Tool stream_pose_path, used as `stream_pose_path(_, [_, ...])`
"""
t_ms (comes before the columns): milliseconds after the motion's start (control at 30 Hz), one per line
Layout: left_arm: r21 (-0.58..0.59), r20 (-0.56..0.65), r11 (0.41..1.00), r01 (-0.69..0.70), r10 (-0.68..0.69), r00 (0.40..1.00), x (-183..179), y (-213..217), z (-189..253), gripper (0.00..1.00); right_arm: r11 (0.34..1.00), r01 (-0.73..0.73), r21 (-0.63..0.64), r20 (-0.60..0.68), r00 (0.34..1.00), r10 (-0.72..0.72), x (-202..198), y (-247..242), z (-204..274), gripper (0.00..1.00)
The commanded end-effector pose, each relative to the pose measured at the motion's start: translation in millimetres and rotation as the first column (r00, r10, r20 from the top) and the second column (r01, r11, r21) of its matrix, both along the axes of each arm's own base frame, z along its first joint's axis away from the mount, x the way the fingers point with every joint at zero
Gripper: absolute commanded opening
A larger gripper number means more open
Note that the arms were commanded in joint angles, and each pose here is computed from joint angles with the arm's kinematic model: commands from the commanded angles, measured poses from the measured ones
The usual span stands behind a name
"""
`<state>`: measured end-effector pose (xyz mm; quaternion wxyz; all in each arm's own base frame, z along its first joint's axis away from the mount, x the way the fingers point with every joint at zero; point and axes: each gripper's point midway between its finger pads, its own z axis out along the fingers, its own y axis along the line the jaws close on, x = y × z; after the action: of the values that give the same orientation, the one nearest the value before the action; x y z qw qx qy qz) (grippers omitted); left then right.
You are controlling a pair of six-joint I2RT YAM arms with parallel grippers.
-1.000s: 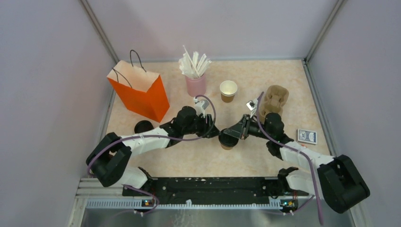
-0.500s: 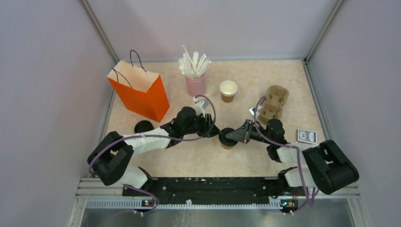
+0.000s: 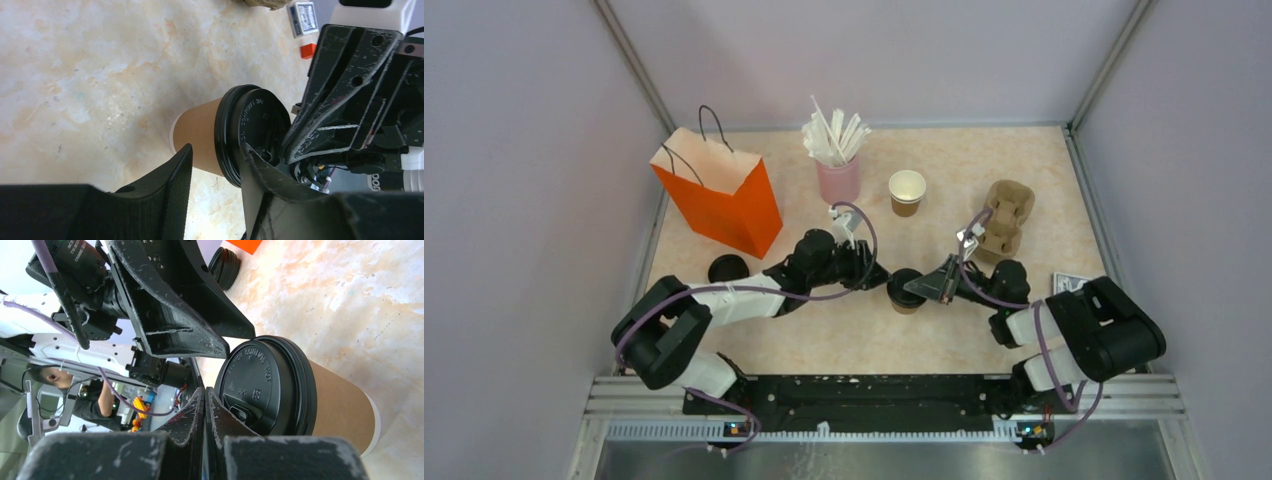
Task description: Pack the takeout coffee
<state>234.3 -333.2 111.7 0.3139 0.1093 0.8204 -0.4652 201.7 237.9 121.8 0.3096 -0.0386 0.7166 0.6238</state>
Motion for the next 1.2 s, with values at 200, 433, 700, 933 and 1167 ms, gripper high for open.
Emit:
stream_pose_path(200, [0.078, 0.069, 0.997, -0.005, 0.0, 0.998, 8, 9, 53, 0.6, 0.994, 0.052, -0.099, -0.005, 0.999, -0.053, 26, -1, 27, 0.13])
stream_pose_path(433, [0.117, 0.092, 0.993, -0.023, 0.012, 0.996, 7, 20, 60, 0.65, 0.958, 0.093, -0.272, 0.032, 0.996, -0.087, 34, -11, 38, 0.58])
stream_pose_path(700, [0.235, 0.246, 0.95, -0.206, 0.147, 0.958, 16, 71, 85, 0.77, 0.672, 0.229, -0.705, 0.252, 0.966, -0.064, 39, -27, 41, 0.9])
stream_pose_path(933, [0.24, 0.421, 0.896, -0.374, 0.251, 0.872, 11, 126, 126, 0.99, 0.507, 0.163, -0.846, 0.233, 0.969, 0.077, 27, -7, 24, 0.95])
stream_pose_path(1167, [0.207, 0.52, 0.87, -0.448, 0.29, 0.804, -2, 161, 144, 0.99, 0.441, 0.131, -0.888, 0.203, 0.972, 0.119, 18, -1, 11, 0.91])
